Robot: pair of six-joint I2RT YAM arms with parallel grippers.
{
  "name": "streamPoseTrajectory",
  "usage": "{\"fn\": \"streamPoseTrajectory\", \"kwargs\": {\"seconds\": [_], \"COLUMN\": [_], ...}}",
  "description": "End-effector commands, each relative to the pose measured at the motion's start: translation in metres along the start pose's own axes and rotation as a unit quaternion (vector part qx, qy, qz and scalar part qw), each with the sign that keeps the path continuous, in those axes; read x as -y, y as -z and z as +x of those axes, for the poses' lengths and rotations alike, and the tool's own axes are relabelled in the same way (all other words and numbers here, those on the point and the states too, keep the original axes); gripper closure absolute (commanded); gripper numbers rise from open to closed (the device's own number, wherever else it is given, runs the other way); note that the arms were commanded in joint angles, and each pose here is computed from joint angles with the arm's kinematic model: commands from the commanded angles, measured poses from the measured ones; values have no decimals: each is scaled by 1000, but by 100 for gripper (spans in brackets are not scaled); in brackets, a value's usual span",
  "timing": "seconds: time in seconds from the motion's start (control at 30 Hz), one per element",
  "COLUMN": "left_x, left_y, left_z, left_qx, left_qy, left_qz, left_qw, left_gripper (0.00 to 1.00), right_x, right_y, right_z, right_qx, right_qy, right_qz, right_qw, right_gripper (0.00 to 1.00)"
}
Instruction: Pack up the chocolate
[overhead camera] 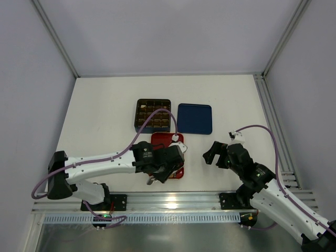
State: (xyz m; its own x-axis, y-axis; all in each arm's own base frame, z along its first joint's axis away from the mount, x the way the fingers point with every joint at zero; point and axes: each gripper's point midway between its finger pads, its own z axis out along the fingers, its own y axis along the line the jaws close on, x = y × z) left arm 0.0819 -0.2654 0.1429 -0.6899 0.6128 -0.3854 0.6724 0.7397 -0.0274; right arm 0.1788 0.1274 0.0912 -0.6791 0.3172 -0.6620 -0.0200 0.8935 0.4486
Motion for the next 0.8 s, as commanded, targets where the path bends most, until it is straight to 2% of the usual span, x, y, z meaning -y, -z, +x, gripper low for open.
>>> {"fn": "streamPoseTrajectory", "kwargs": {"seconds": [0.0,0.27,0.5,0.77], "left_x": [2,2,-1,-15], "left_y": [-4,-7,-8,13], "left_z": [-6,-5,-7,-18], "left_qx": [10,8,12,44], "left_qy": [-7,-8,-8,-2], "left_qz": [-2,-5,-15,-37], "left_qw": [1000,1000,1000,998], "left_gripper": [60,62,70,73], "right_x": [-1,-2,-1,-1], "right_y": [0,0,0,0], "right_z": [-6,-5,-5,-5], "right_qx": [14,13,14,14], "right_qy": [-5,-4,-4,-5], "right_qz": [0,-2,0,0], "right_qw": [1000,1000,1000,1000], "right_gripper": [0,0,0,0]}}
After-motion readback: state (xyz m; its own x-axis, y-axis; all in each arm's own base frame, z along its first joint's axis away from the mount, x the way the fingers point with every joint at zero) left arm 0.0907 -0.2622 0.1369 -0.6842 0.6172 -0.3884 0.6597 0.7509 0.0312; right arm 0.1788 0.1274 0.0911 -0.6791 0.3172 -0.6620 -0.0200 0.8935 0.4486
